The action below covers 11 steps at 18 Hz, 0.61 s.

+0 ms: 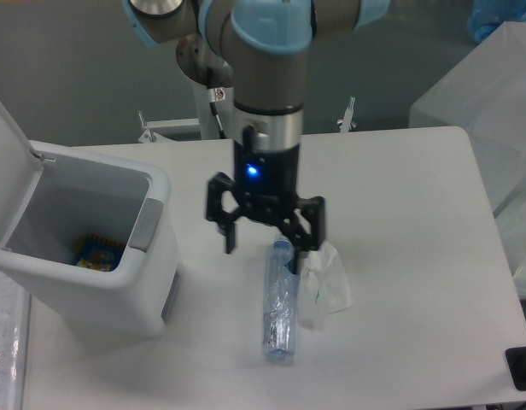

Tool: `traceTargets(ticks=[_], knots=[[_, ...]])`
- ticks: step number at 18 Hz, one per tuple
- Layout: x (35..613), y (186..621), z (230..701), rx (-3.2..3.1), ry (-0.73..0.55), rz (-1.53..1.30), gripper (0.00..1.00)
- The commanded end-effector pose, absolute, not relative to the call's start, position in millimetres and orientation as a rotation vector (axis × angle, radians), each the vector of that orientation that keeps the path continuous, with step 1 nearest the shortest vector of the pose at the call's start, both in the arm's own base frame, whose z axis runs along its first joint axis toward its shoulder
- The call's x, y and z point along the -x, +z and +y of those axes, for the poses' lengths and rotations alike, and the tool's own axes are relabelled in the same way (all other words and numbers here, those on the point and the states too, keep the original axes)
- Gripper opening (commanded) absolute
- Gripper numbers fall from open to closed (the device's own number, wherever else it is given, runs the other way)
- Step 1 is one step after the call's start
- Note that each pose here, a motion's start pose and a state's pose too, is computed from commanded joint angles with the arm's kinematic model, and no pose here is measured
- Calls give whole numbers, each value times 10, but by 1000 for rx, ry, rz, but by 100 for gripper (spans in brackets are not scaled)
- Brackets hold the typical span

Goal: Open the trash can
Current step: 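Move the gripper away from the trash can toward the plastic bottle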

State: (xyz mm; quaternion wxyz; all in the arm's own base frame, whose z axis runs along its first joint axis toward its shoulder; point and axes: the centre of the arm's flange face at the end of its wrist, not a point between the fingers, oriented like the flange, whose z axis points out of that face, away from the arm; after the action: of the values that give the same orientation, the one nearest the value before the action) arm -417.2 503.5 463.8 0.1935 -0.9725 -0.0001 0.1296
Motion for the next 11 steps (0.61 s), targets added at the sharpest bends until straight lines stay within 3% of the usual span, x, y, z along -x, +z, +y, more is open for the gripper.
traceTargets(ticks=[5, 11], knots=[[4804, 3982, 4864, 2845, 338, -55, 100], [5046, 3508, 4851, 2929, 314, 243, 100]])
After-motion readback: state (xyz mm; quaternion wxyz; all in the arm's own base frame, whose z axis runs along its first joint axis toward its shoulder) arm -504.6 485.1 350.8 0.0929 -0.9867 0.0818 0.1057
